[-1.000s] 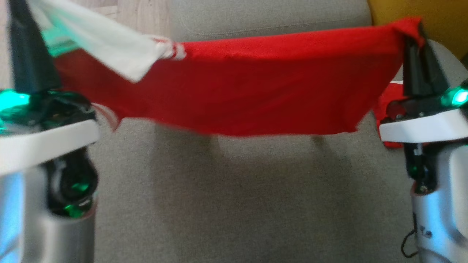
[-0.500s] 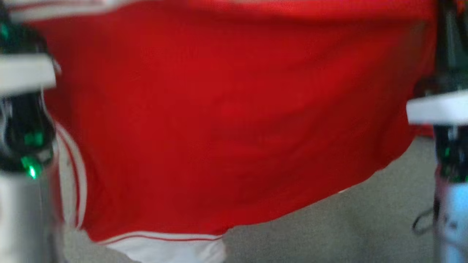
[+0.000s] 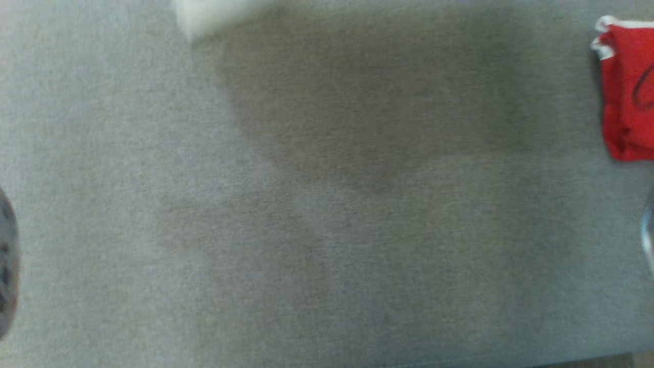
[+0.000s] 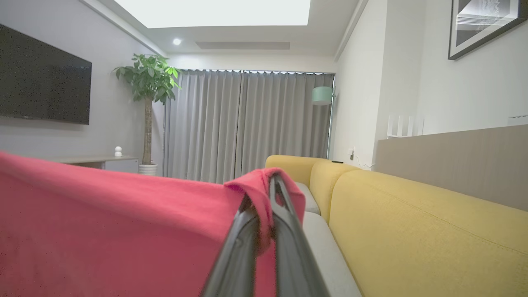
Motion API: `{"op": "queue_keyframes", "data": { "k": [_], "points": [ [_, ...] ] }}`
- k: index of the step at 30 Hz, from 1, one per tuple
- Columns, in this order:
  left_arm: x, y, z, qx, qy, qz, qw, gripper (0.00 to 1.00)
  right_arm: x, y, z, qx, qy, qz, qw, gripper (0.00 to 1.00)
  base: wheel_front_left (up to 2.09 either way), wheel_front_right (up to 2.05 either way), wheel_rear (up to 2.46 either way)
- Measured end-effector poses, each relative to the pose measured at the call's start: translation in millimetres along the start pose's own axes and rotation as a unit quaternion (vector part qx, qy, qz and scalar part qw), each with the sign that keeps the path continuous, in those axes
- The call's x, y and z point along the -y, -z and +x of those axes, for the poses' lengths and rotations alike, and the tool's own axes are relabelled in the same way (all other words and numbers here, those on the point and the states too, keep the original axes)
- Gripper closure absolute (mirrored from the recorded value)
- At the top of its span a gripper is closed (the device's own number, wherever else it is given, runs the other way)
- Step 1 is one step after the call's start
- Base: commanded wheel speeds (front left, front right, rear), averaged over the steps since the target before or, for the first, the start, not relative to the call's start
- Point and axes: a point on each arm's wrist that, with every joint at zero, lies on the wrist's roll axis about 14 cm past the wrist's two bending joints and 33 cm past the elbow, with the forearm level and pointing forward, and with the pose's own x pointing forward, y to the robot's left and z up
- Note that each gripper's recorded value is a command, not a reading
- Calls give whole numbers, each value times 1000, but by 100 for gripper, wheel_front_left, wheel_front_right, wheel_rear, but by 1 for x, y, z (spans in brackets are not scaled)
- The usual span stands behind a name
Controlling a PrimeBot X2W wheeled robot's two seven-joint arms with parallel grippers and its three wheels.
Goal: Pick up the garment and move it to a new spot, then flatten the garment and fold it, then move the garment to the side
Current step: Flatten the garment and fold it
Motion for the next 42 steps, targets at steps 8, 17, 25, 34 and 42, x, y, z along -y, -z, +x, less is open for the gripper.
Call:
{"op": "queue_keyframes", "data": {
  "k": [8, 17, 25, 34, 42],
  "points": [
    [-25, 35, -11, -27, -14, 28, 999, 100, -15, 73, 4, -68, -7, 23, 997, 100, 0, 0, 0],
    [-32, 137, -104, -177, -14, 22, 984, 100, -39, 183, -73, -253, -48, 6, 966, 100, 0, 0, 0],
    [-34, 174, -222, -311, -10, -6, 950, 100, -67, 224, -153, -383, -120, -27, 915, 100, 0, 0, 0],
    [-4, 164, -313, -423, 42, -35, 904, 100, -63, 210, -203, -414, -155, -30, 896, 100, 0, 0, 0],
    [16, 143, -355, -475, 68, -66, 875, 100, -61, 194, -240, -430, -168, -17, 887, 100, 0, 0, 0]
  ]
}}
